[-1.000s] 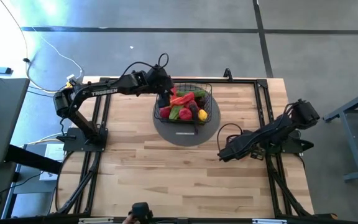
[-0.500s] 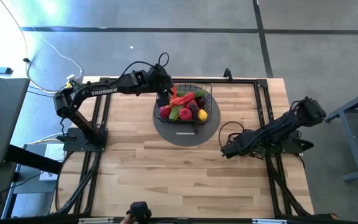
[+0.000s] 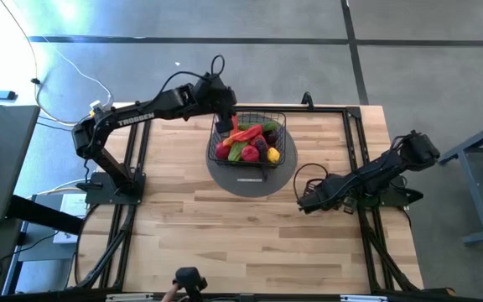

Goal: Build produce basket
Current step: Put the bottom carrot into the wire basket, then return to Home Position

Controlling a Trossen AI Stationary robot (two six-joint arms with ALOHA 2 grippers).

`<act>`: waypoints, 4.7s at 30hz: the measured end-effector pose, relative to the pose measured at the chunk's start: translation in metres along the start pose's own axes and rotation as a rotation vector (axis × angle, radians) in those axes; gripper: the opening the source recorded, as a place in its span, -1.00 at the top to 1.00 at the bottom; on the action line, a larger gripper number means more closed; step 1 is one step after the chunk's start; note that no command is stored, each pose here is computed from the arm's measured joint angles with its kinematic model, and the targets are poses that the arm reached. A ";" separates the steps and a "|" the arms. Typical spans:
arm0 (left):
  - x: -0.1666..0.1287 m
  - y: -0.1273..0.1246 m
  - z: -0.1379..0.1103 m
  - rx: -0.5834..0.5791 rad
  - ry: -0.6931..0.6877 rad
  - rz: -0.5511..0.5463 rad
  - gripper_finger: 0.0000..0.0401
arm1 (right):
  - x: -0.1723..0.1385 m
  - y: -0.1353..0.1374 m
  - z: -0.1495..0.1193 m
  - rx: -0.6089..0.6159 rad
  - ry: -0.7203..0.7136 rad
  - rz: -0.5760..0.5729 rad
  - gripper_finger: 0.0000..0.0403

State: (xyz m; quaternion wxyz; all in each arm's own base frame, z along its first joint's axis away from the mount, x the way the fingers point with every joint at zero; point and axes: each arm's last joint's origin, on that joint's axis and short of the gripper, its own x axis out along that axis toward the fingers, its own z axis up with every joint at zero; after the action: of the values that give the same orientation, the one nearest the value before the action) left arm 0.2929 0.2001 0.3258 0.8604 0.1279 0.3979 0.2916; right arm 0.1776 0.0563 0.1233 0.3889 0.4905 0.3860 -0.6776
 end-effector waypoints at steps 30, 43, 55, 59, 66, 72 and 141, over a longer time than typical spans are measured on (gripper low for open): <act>-0.021 -0.001 0.000 -0.165 0.030 -0.224 -0.05 | -0.113 0.035 0.035 -0.164 -0.486 0.551 0.94; -0.078 0.004 -0.015 -0.268 -0.082 -0.260 -0.05 | -0.165 0.080 0.083 -0.352 -0.664 0.680 0.94; -0.105 -0.016 -0.069 -0.391 -0.123 -0.286 -0.05 | -0.162 0.111 0.108 -0.577 -0.531 0.768 0.87; -0.112 -0.023 -0.085 -0.415 -0.140 -0.289 -0.05 | -0.155 0.125 0.107 -0.623 -0.455 0.802 0.86; -0.123 -0.038 -0.110 -0.485 -0.181 -0.312 -0.05 | -0.138 0.148 0.099 -0.682 -0.358 0.829 0.86; -0.133 -0.051 -0.126 -0.515 -0.259 -0.346 -0.05 | -0.135 0.157 0.096 -0.679 -0.343 0.873 0.85; -0.119 -0.137 -0.252 -0.664 -0.686 -0.723 -0.05 | -0.263 0.085 0.091 -0.941 -0.731 1.244 0.09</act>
State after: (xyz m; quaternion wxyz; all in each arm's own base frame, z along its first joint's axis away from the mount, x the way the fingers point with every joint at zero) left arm 0.0949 0.0155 0.1725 0.9783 -0.2047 0.0034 0.0313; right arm 0.2783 -0.0209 0.3856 0.9522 0.1517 0.1382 -0.2263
